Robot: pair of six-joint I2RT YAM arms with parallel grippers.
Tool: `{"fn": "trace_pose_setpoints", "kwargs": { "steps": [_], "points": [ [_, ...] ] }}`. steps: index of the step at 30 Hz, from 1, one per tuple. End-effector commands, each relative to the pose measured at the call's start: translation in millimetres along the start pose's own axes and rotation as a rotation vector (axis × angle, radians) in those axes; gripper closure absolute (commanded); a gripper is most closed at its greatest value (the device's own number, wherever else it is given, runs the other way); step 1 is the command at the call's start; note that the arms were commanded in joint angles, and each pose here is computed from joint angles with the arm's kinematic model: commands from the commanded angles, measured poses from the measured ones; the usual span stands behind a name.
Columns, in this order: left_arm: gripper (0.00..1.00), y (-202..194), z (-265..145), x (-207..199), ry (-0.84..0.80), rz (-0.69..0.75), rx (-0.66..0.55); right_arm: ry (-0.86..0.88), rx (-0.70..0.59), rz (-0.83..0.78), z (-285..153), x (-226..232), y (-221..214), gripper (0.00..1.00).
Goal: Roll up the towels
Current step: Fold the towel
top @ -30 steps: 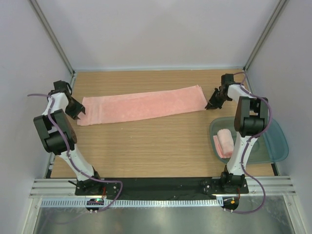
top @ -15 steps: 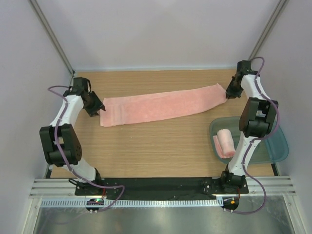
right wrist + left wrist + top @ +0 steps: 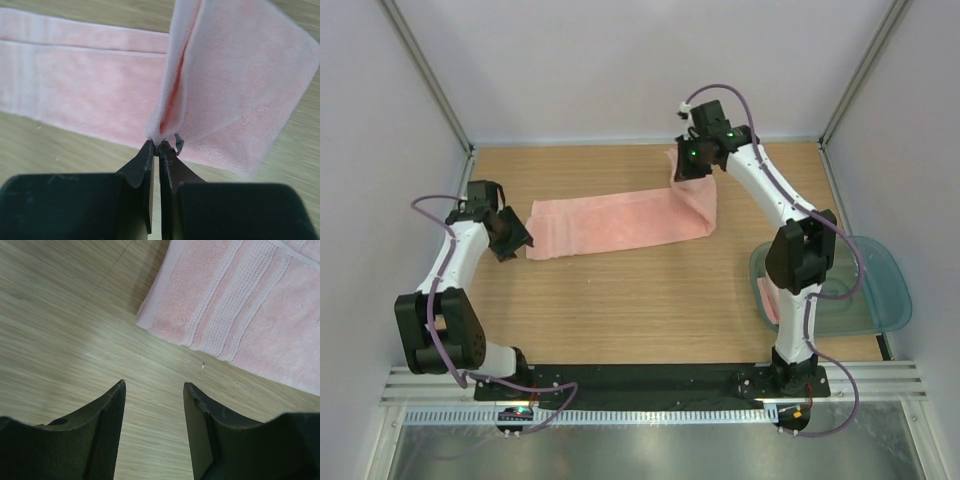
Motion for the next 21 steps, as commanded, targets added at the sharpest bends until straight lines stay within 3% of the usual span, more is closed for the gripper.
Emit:
{"fn": "trace_pose_setpoints", "kwargs": {
  "steps": [1, 9, 21],
  "points": [
    [0.49, 17, -17, -3, -0.025, -0.001, -0.125, 0.151, -0.124, -0.035, -48, 55, 29, 0.99],
    [0.47, 20, -28, 0, -0.022, -0.024, -0.196, 0.415, -0.195, -0.035, -44, 172, 31, 0.99],
    [0.46, 22, -35, 2, -0.017, -0.03, -0.226, 0.608, -0.197, -0.035, -4, 300, 6, 0.99]
  ]
}}
Point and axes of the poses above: each gripper's point midway between its finger pads, its own z axis out along the fingers, its own x axis along the line the jaws close on, y = z × x, the point moved 4 cm from there along -z, back along the fingers, and after that the axes turned 1 degree about -z, right-handed, at the moved point
